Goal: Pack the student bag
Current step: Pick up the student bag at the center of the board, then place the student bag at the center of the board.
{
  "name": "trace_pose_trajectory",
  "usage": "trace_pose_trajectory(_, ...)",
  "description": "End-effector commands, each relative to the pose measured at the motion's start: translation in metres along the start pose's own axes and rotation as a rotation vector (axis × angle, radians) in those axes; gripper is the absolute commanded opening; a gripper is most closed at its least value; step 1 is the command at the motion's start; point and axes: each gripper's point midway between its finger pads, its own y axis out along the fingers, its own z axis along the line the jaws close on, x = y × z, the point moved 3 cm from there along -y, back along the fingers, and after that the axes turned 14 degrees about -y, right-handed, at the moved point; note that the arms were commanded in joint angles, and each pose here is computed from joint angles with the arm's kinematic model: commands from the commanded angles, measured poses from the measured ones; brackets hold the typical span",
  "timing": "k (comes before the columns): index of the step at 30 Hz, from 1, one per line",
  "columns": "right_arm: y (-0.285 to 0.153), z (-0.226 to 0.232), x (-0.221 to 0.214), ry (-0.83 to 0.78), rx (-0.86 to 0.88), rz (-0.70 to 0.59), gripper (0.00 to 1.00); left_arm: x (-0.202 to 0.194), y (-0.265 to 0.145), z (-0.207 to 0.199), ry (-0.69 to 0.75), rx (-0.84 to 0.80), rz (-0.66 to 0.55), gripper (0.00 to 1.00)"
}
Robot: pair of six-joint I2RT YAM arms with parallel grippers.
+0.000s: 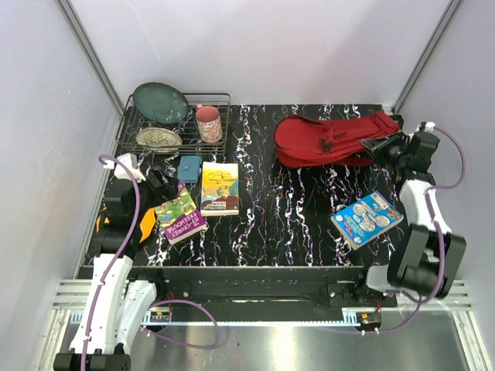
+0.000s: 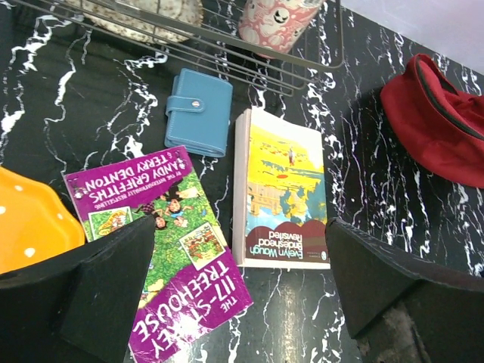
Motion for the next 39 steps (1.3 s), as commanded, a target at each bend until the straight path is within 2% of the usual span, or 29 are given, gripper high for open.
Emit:
trace_pose_trajectory(1, -0.038, 0.027, -0.025, 0.003, 0.118, 0.062, 0.00, 0.010, -0.002, -0.024, 0.011, -0.115, 0.010, 0.99)
trace_pose_trajectory(6, -0.063, 0.027, -0.065, 0.034, 0.160, 0.165, 0.00, 0.005, 0.000, -0.029, -0.016, -0.141, 0.046, 0.99)
trace_pose_trajectory(12, -0.079, 0.032, -0.082, 0.014, 0.204, 0.209, 0.00, 0.005, 0.002, -0.032, -0.001, -0.164, 0.058, 0.99)
trace_pose_trajectory(18, -0.087, 0.046, -0.091, 0.040, 0.340, 0.256, 0.00, 0.008, -0.003, -0.031, 0.047, -0.155, 0.039, 0.99)
trace_pose_trajectory(22, -0.086, 0.033, -0.103, 0.033, 0.299, 0.261, 0.00, 0.003, -0.006, -0.038, 0.085, -0.148, 0.040, 0.99)
trace_pose_trajectory(24, -0.085, 0.025, -0.113, 0.052, 0.281, 0.278, 0.00, -0.004, -0.004, -0.042, 0.098, -0.119, 0.064, 0.99)
trace_pose_trajectory(26, -0.085, 0.021, -0.120, 0.070, 0.279, 0.295, 0.00, -0.018, 0.000, -0.045, 0.151, -0.019, 0.062, 0.99)
trace_pose_trajectory(30, -0.085, 0.014, -0.131, 0.111, 0.287, 0.282, 0.00, -0.041, 0.008, -0.080, 0.204, -0.068, 0.112, 0.99)
trace_pose_trajectory(39, -0.085, -0.007, -0.150, 0.104, 0.208, 0.314, 0.00, -0.097, 0.004, -0.190, 0.145, -0.457, 0.300, 0.99)
